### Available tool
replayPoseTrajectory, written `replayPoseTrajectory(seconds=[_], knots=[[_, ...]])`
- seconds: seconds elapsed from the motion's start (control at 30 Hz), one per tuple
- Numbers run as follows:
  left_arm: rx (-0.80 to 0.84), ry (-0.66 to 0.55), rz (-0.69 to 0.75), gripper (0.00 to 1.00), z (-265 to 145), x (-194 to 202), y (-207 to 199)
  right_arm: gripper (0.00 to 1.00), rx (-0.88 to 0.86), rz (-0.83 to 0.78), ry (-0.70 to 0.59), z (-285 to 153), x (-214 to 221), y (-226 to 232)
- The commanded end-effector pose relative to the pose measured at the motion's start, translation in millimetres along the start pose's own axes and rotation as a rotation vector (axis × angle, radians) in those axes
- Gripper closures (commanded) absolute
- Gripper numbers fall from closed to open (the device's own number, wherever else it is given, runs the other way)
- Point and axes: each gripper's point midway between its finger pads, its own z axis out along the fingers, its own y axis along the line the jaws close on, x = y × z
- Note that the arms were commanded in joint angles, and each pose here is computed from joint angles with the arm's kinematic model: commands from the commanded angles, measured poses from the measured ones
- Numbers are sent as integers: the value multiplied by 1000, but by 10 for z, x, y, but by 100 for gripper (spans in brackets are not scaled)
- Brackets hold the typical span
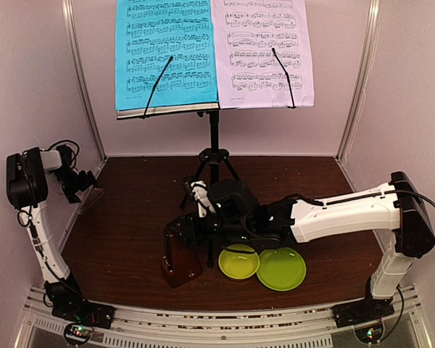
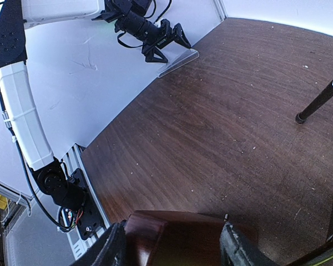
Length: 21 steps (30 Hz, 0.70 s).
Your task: Set up the instrument practice props
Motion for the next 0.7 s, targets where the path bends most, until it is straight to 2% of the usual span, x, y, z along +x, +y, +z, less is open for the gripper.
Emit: replayPoseTrajectory(seconds=[0.0, 0.3, 0.57, 0.67], knots=[[0, -26, 14, 2, -34, -117, 1, 42, 30, -5, 22, -7, 48, -61], [50, 10, 12, 2, 28, -92, -86, 42, 35, -7, 23, -24, 43, -68], [-26, -41, 37, 2, -77, -252, 7, 42, 37, -10, 26, -21, 48, -70], [-29, -15, 45, 2, -14, -233, 17, 42, 36, -8, 26, -13, 46, -67]])
